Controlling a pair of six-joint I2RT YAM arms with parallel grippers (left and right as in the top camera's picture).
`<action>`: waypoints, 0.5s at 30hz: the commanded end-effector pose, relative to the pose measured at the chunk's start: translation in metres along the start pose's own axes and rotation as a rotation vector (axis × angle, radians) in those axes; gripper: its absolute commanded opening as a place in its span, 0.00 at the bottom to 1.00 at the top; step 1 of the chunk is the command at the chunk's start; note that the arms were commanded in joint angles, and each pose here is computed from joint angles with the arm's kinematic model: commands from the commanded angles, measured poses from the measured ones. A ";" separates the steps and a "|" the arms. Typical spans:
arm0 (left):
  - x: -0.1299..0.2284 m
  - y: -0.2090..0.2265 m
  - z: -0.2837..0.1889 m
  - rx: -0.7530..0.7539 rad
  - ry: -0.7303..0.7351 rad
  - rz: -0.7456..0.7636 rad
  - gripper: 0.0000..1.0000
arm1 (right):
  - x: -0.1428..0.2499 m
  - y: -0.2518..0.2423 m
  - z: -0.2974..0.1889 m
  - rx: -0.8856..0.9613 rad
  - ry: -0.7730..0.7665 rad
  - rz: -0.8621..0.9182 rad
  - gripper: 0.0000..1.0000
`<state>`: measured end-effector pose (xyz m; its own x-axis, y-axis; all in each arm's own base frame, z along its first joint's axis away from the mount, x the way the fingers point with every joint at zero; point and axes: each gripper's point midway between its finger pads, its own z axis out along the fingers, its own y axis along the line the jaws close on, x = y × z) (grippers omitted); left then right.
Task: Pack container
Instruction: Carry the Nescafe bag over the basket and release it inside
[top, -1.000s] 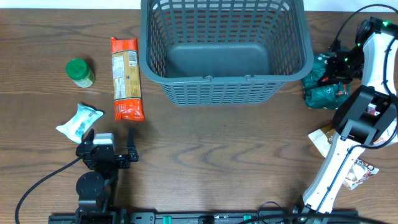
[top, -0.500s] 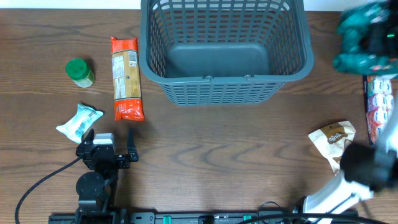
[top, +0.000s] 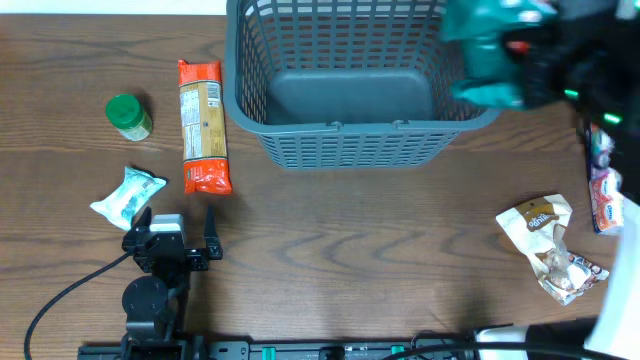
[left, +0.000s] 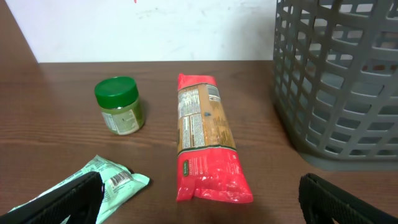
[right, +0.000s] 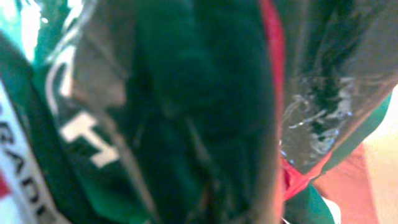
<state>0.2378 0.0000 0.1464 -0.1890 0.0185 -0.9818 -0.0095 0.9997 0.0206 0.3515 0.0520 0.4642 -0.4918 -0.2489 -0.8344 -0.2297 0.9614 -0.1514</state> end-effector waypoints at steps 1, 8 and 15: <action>0.013 0.000 0.002 0.002 0.028 0.007 0.99 | -0.011 0.015 0.026 0.037 0.004 -0.071 0.01; 0.013 0.000 0.002 0.002 0.028 0.007 0.99 | 0.017 0.057 0.125 -0.013 0.191 -0.111 0.01; 0.013 0.000 0.002 0.002 0.028 0.007 0.99 | 0.077 0.074 0.207 -0.021 0.419 -0.053 0.01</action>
<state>0.2378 0.0000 0.1464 -0.1890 0.0185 -0.9818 -0.0095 0.9997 0.0206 0.4617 0.1298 0.2893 -0.7474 -0.3868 -0.5402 -0.3438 0.9209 -0.1837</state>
